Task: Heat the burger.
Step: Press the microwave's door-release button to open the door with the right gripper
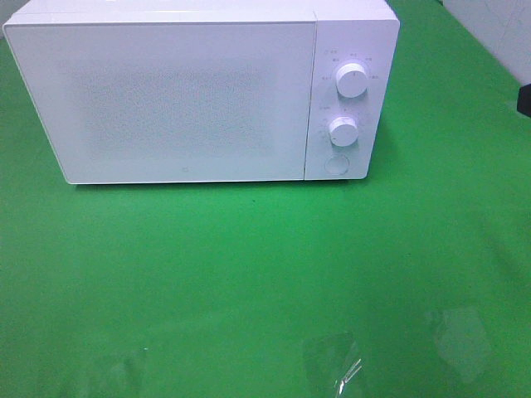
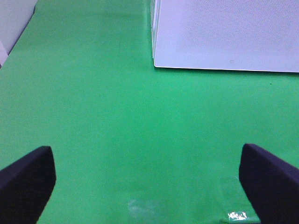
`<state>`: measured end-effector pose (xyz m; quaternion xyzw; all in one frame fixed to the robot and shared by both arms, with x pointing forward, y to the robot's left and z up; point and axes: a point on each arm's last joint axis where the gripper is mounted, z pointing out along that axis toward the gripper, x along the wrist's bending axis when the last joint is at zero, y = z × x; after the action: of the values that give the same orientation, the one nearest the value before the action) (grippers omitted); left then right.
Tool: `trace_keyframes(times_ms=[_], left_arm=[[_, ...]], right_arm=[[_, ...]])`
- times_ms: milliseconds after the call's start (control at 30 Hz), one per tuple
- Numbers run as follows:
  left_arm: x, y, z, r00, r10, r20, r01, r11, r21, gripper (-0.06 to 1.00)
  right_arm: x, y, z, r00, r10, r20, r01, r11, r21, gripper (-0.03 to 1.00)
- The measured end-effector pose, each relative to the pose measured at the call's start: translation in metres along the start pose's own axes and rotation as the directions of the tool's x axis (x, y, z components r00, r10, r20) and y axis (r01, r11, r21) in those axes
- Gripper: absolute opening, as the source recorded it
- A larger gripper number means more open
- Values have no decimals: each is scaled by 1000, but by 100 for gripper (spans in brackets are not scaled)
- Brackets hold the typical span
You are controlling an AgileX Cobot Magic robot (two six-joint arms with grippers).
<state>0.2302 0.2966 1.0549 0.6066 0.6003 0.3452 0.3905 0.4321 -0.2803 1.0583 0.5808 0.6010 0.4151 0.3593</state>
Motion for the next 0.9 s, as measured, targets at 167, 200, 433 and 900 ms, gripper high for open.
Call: trace_keyframes(times_ms=[167,200,433,900], left_arm=[[0,0,0,1000,0,0,0,1000,0,99],[0,0,0,1000,0,0,0,1000,0,99],[0,0,0,1000,0,0,0,1000,0,99],[0,0,0,1000,0,0,0,1000,0,99]], right_arm=[[1,1,10,1000,1,-7,-1,1000,-23,71],[1,1,17,1000,2,-11,-2,999,-37,71],[3,-11,37,999,2,-45,-9,988,-152,71],[5,-38,53,995,75,-66,-85,983,-160,71]])
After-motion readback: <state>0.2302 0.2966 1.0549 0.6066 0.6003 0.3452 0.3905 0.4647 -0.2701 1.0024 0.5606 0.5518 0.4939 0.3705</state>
